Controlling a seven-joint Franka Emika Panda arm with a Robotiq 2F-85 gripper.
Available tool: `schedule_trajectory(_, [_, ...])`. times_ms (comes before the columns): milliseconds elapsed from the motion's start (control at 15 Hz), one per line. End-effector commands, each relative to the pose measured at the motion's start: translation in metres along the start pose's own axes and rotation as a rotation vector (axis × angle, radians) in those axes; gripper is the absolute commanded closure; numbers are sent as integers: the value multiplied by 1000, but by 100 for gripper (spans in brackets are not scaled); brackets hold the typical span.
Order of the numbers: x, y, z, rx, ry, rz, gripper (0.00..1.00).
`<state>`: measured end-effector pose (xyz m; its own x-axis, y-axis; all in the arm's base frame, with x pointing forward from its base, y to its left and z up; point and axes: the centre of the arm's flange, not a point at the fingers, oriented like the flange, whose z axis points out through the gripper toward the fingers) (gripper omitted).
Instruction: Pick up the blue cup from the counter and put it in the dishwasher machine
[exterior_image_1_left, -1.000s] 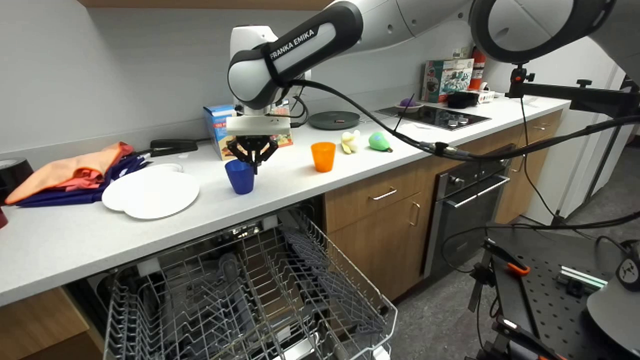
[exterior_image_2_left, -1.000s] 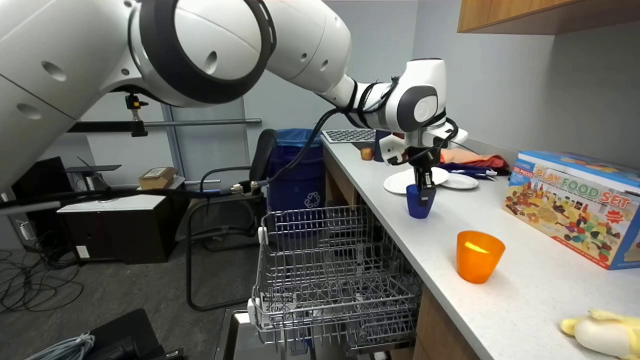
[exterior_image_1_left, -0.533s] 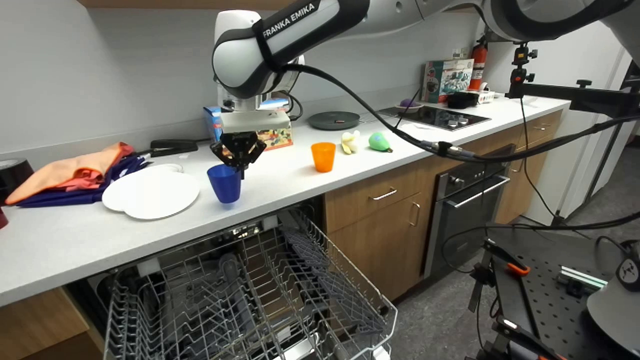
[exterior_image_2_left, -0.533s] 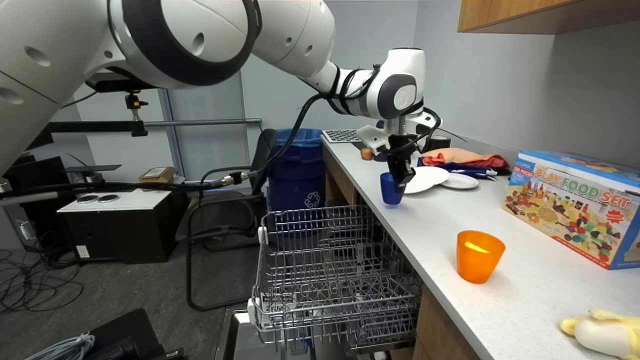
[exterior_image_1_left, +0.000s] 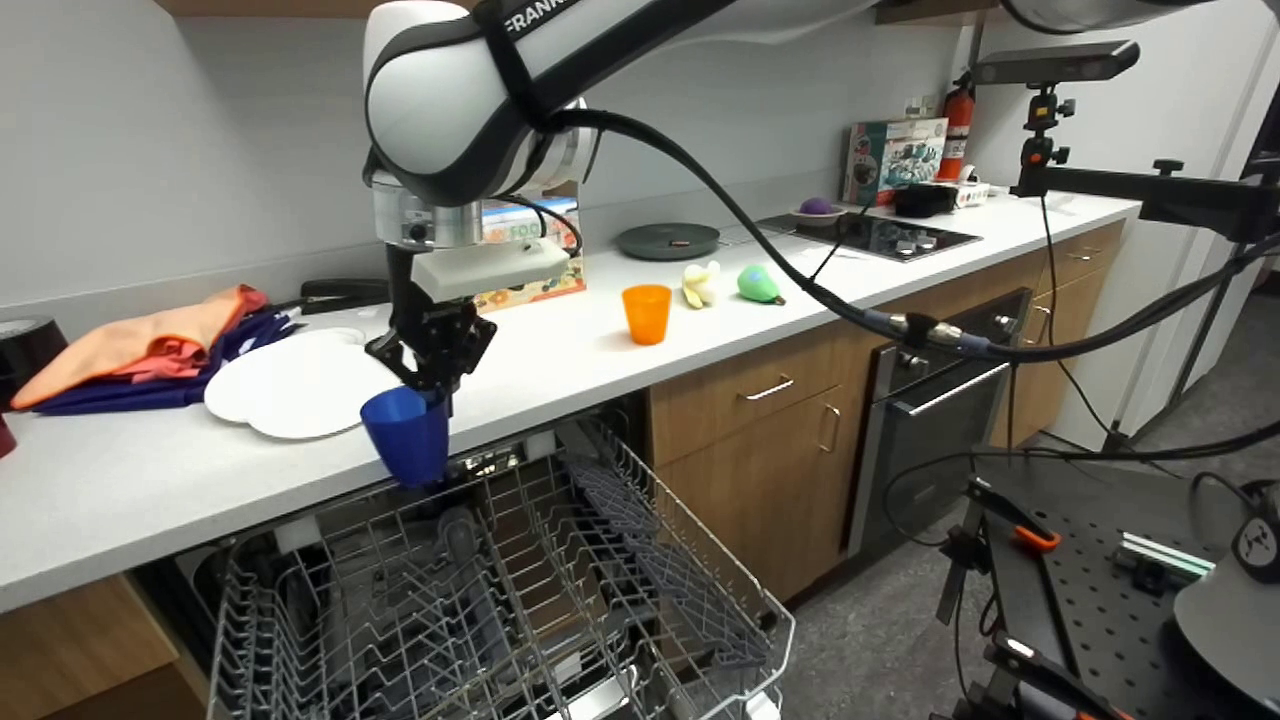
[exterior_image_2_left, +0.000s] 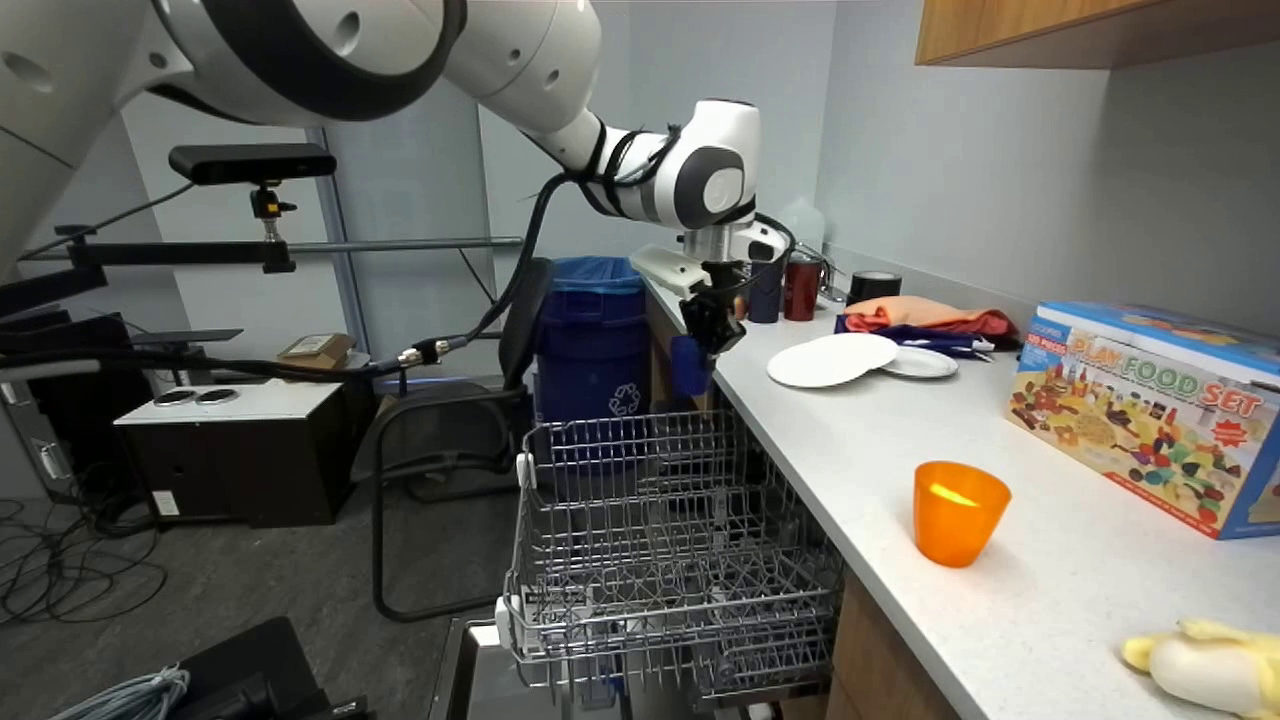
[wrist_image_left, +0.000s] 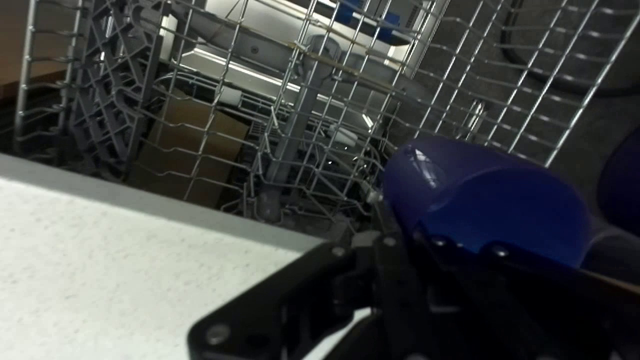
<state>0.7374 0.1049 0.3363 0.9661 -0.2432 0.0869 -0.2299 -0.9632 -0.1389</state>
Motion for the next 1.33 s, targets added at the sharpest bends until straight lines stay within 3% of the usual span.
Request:
schedule_trajectory(0, [-29, -25, 20, 12, -41, -104, 99])
schedule_trajectory(267, [-45, -52, 57, -13, -61, -178, 99])
schedule_trajectory(600, [-56, -72, 99, -42, -7, -265, 99])
schedule_trajectory(933, [-54, -77, 136, -66, 57, -313, 99])
schedule_trajectory(1267, [-54, -70, 160, -64, 51, -306, 99])
